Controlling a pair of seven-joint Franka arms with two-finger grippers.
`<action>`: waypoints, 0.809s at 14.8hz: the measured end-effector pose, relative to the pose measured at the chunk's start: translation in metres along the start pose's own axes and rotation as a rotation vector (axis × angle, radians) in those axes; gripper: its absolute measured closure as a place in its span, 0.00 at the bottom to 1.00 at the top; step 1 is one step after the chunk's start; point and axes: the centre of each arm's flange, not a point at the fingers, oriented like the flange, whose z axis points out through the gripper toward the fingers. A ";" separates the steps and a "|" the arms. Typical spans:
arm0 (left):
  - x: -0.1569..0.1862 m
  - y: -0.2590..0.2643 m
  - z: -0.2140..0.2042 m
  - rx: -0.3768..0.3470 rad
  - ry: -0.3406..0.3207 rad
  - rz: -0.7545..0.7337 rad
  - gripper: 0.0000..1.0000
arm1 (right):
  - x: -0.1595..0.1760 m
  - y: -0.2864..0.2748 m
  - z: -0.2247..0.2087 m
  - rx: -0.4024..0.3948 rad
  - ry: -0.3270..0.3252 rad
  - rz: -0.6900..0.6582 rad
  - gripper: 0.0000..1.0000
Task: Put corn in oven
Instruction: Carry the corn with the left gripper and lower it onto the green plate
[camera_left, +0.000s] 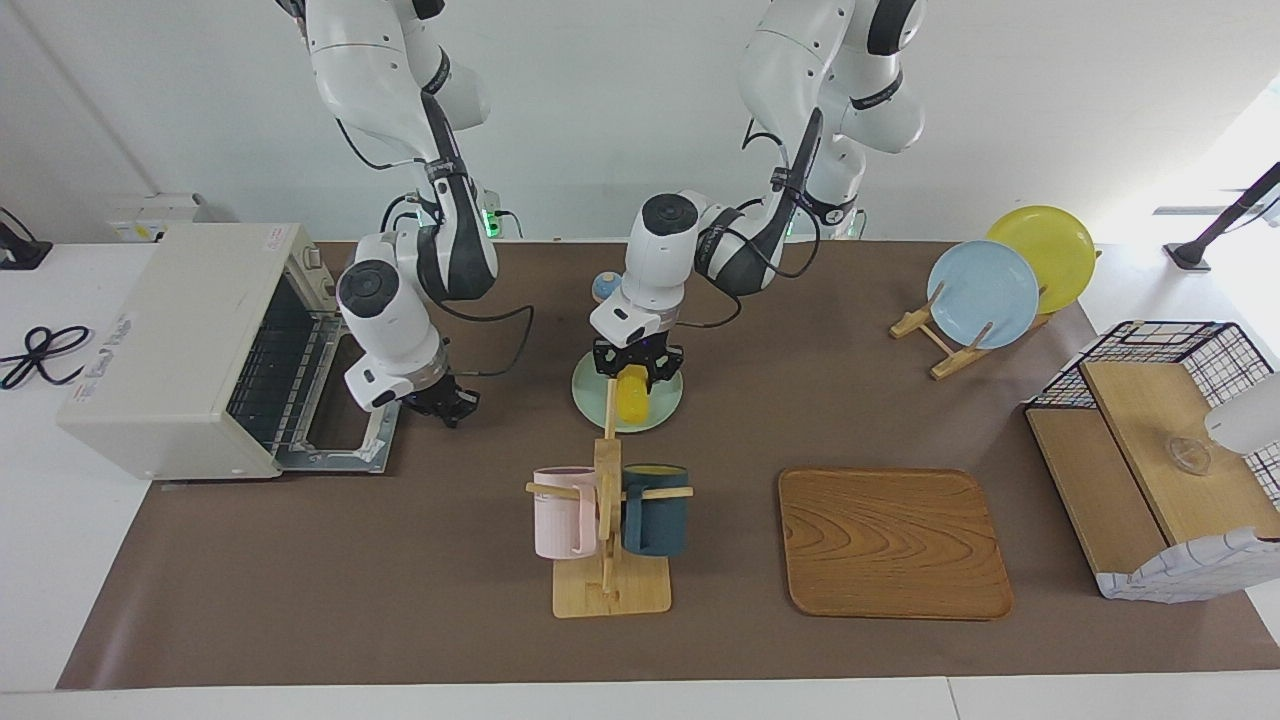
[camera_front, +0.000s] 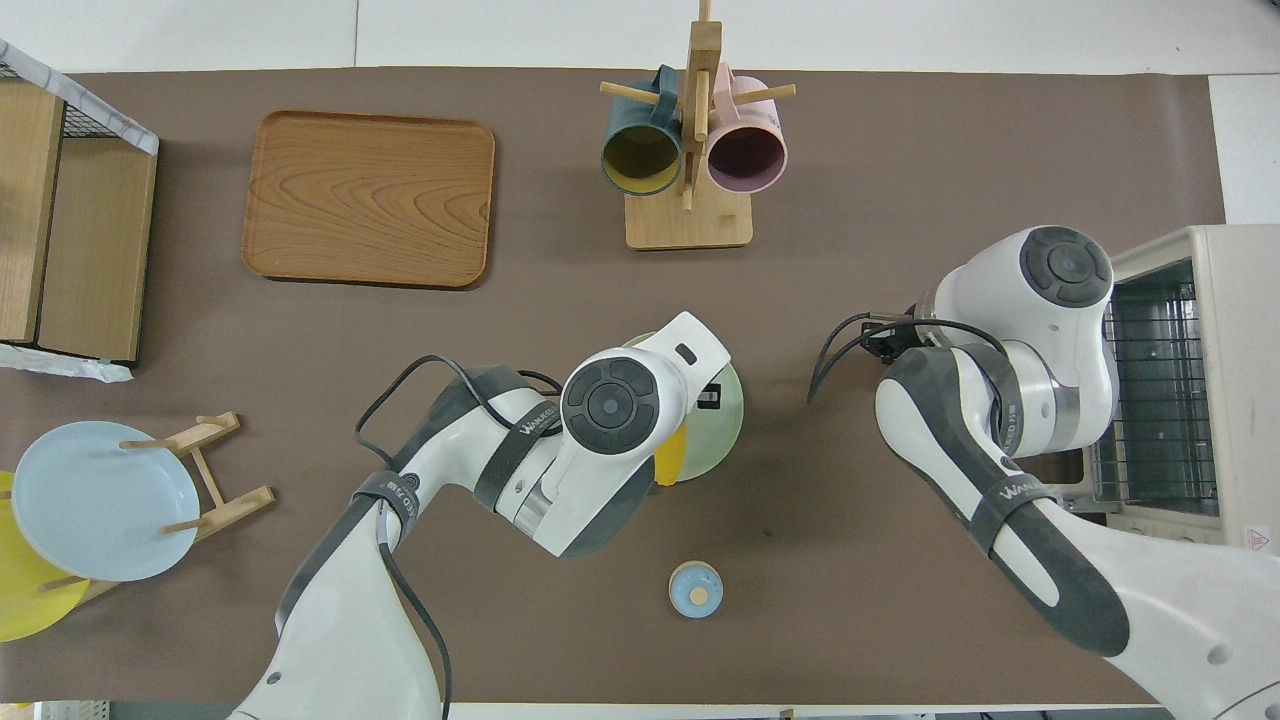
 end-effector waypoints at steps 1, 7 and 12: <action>0.000 0.000 0.000 0.000 0.000 0.002 0.42 | -0.001 -0.002 -0.008 -0.003 -0.012 -0.002 0.99; 0.000 -0.001 0.000 0.001 0.000 0.007 0.23 | -0.009 0.004 -0.052 -0.003 -0.032 0.004 0.89; 0.003 -0.002 -0.002 0.003 0.000 0.004 0.00 | -0.013 0.007 -0.064 -0.002 -0.036 0.006 0.54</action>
